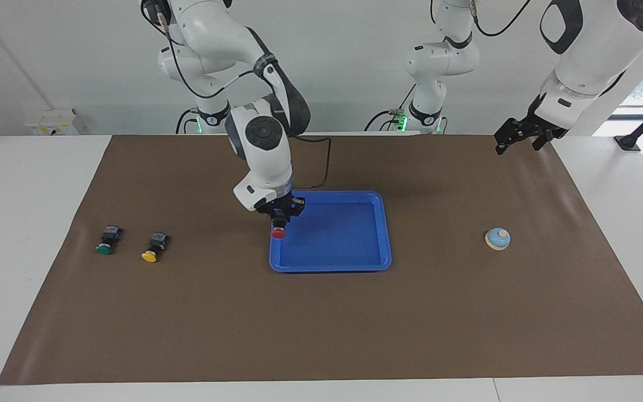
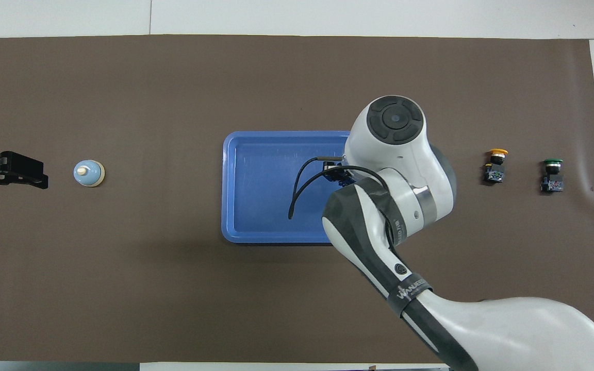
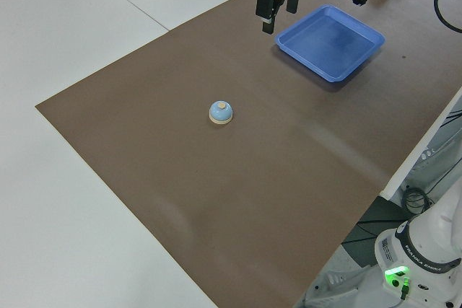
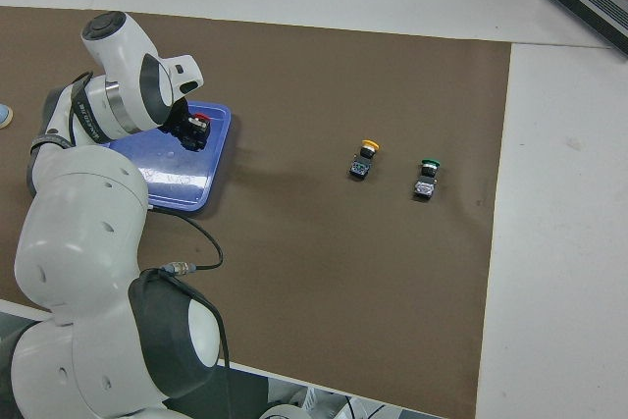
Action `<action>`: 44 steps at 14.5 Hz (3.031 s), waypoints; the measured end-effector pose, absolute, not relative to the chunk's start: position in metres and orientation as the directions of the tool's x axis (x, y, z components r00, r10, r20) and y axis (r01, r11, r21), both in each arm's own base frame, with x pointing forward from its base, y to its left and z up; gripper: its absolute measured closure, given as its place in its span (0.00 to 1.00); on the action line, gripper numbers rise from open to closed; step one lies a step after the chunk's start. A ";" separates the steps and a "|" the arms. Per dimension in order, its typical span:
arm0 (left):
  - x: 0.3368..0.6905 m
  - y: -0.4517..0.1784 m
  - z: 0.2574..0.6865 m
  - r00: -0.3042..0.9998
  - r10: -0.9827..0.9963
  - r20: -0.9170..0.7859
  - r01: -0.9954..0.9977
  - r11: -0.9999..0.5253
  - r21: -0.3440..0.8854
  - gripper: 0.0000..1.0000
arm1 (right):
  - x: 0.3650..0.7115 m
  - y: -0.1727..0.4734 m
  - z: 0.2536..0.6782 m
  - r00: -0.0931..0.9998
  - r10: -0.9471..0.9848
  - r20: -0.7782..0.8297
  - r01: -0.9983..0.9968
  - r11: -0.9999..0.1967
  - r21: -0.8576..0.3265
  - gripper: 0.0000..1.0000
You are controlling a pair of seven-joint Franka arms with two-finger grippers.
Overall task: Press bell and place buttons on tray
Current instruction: 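Lower the red button into the blue tray and open the right gripper, then move the right gripper to the yellow-capped button and grasp it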
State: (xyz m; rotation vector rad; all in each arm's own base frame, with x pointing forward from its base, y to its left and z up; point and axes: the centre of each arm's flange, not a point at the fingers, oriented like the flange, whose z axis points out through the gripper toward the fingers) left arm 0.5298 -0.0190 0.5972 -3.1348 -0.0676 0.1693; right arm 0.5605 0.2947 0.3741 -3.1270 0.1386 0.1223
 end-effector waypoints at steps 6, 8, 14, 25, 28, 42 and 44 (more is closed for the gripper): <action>0.530 -0.019 0.597 0.993 0.043 -0.108 0.043 -0.999 -0.004 0.00 | 0.535 0.319 0.328 0.997 -0.033 -0.067 -0.034 -0.999 -0.013 0.59; 0.530 -0.019 0.597 0.993 0.043 -0.108 0.043 -0.999 -0.004 0.00 | 0.536 0.314 0.325 0.997 -0.040 -0.062 -0.041 -0.999 -0.013 0.59; 0.530 -0.019 0.597 0.993 0.043 -0.108 0.043 -0.999 -0.004 0.00 | 0.533 0.304 0.308 0.997 -0.053 -0.048 -0.054 -0.998 -0.020 0.59; 0.530 -0.019 0.597 0.993 0.043 -0.108 0.043 -0.999 -0.004 0.00 | 0.582 0.179 0.391 0.970 -0.230 -0.074 -0.231 -0.973 0.005 0.00; 0.530 -0.019 0.597 0.993 0.043 -0.108 0.043 -0.999 -0.004 0.00 | 0.597 0.091 0.397 0.962 -0.264 -0.073 -0.264 -0.964 0.015 0.00; 0.530 -0.019 0.597 0.993 0.043 -0.108 0.043 -0.999 -0.004 0.00 | 0.596 -0.082 0.297 0.970 -0.242 -0.030 -0.242 -0.970 0.027 0.00; 0.530 -0.019 0.597 0.993 0.043 -0.108 0.043 -0.999 -0.004 0.00 | 0.593 -0.081 0.289 0.967 -0.252 -0.040 -0.251 -0.967 0.028 0.18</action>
